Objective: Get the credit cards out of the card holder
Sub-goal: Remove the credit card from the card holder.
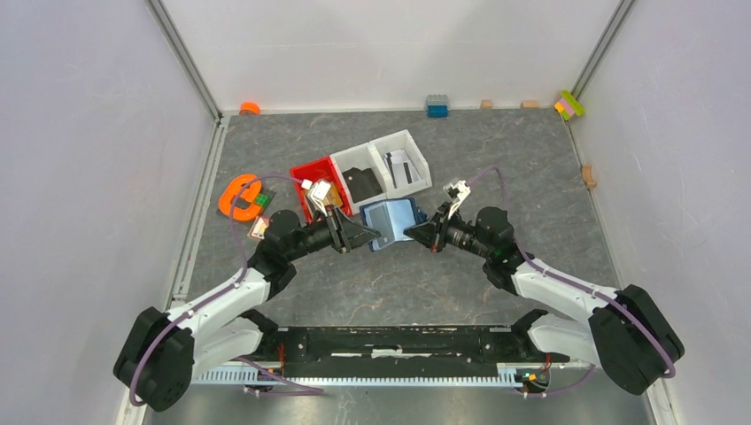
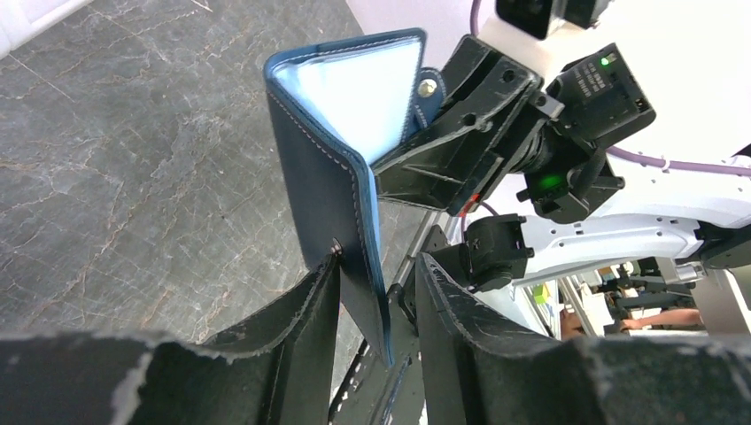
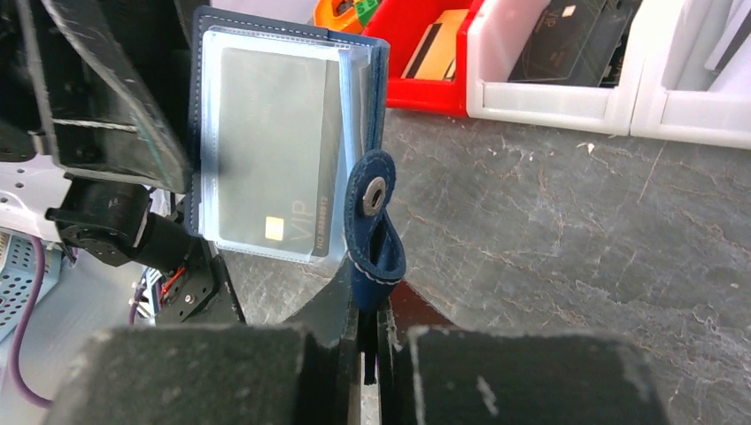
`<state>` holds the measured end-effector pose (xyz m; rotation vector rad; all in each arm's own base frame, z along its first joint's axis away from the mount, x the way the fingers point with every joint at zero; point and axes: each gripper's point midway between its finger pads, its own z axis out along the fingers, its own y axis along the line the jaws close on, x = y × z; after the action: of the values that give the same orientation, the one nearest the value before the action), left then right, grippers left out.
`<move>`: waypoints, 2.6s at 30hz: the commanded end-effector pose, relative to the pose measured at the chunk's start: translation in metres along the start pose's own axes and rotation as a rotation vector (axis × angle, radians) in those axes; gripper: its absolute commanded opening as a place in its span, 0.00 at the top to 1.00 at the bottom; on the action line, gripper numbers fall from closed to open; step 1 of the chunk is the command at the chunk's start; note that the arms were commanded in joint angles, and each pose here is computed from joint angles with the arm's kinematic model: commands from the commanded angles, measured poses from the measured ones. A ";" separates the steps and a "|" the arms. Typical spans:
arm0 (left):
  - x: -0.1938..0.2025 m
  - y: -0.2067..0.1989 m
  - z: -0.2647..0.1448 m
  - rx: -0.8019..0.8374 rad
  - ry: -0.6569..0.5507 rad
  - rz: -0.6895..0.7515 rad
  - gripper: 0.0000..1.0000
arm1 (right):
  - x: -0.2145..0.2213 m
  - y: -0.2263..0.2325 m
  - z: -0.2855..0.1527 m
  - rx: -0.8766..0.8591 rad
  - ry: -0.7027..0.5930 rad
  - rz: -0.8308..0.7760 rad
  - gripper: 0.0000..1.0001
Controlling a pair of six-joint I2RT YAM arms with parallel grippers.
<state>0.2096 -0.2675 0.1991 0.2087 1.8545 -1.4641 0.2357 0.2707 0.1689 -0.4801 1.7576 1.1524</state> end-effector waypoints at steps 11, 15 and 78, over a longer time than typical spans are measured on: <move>-0.020 -0.011 0.001 0.003 -0.057 0.058 0.68 | -0.014 0.006 0.006 -0.023 -0.020 -0.011 0.99; -0.018 -0.009 0.005 0.001 -0.038 0.050 0.79 | -0.015 0.008 0.006 -0.037 -0.023 -0.012 0.99; 0.008 -0.002 0.028 -0.014 0.118 0.009 0.98 | 0.019 0.024 0.028 -0.154 0.127 0.036 0.28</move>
<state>0.2147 -0.2846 0.1629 0.1913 2.0773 -1.4203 0.2178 0.3005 0.1457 -0.5868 1.8557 1.3163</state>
